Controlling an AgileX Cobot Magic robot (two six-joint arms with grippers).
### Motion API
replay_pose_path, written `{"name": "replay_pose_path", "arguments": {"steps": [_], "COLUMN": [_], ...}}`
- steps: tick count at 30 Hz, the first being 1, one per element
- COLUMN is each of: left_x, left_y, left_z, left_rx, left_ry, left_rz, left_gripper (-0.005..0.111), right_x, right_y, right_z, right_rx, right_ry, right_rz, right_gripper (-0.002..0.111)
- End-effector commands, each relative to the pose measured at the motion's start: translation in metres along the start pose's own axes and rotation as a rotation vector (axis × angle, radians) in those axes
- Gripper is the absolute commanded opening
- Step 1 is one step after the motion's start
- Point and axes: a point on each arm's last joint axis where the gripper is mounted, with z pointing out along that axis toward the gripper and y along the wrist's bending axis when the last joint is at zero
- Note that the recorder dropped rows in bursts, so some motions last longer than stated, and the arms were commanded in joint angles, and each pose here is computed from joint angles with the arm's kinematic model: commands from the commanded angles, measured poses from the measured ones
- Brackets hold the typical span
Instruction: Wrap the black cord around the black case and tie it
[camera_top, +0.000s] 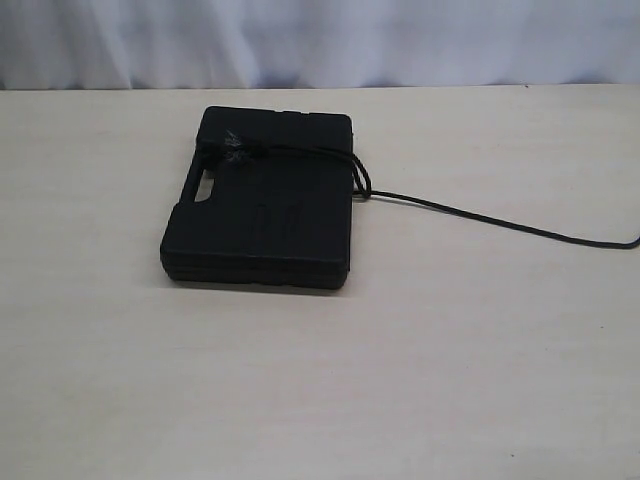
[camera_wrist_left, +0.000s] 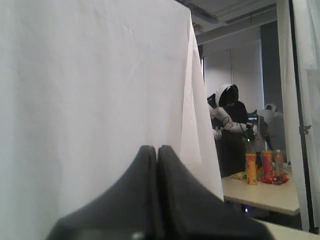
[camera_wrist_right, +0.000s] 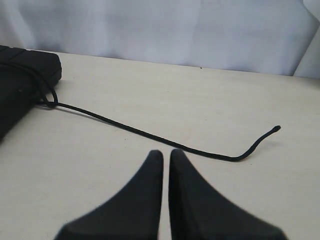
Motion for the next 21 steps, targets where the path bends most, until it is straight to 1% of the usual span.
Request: {"name": "replay_pose_path", "arguments": {"steps": [1,2,3,4,5,6,7,8,9,11,12,14,16,18,21], "left_x": [-0.005,0.002,0.012,0.032,0.044,0.065,0.067,0.074,0.082,0.085,0.090,0.093,0.095,0.096,0.097], "left_y": [-0.001,0.000,0.001,0.004,0.007,0.009,0.012,0.015,0.018,0.022,0.025,0.027,0.028,0.028,0.028], "left_z": [-0.001,-0.005,-0.009,-0.015,-0.020,-0.027,-0.030,-0.034,-0.041,-0.047,-0.051,-0.055,-0.057,-0.058,-0.058], "left_rx": [0.013,-0.002,-0.027,-0.074,-0.108,-0.142,-0.181,-0.221,-0.277,-0.362,-0.414,-0.478,-0.537,-0.555,-0.560], "left_ry": [-0.076,-0.036,0.004,0.099,0.159,0.248,0.265,0.350,0.461,0.514,0.577,0.613,0.622,0.625,0.631], "left_rz": [0.025,0.002,0.034,0.105,0.173,0.235,0.296,0.310,0.265,0.263,0.242,0.205,0.120,0.066,0.049], "left_gripper": [0.000,0.000,0.000,0.000,0.000,0.000,0.000,0.000,0.000,0.000,0.000,0.000,0.000,0.000,0.000], "right_x": [0.001,0.001,0.001,0.001,0.001,0.001,0.001,0.001,0.001,0.001,0.001,0.001,0.001,0.001,0.001], "right_y": [0.000,0.000,0.000,0.000,0.000,0.000,0.000,0.000,0.000,0.000,0.000,0.000,0.000,0.000,0.000], "right_z": [0.000,0.000,0.000,0.000,0.000,0.000,0.000,0.000,0.000,0.000,0.000,0.000,0.000,0.000,0.000], "right_rx": [0.003,0.003,0.003,0.003,0.003,0.003,0.003,0.003,0.003,0.003,0.003,0.002,0.002,0.002,0.002], "right_ry": [-0.004,-0.004,-0.004,-0.004,-0.004,-0.004,-0.004,-0.004,-0.004,-0.004,-0.004,-0.002,-0.002,-0.002,-0.002], "right_rz": [0.010,0.010,0.010,0.010,0.010,0.010,0.010,0.010,0.010,0.010,0.010,0.010,0.010,0.010,0.010], "right_gripper": [0.004,0.004,0.004,0.004,0.004,0.004,0.004,0.004,0.004,0.004,0.004,0.004,0.004,0.004,0.004]}}
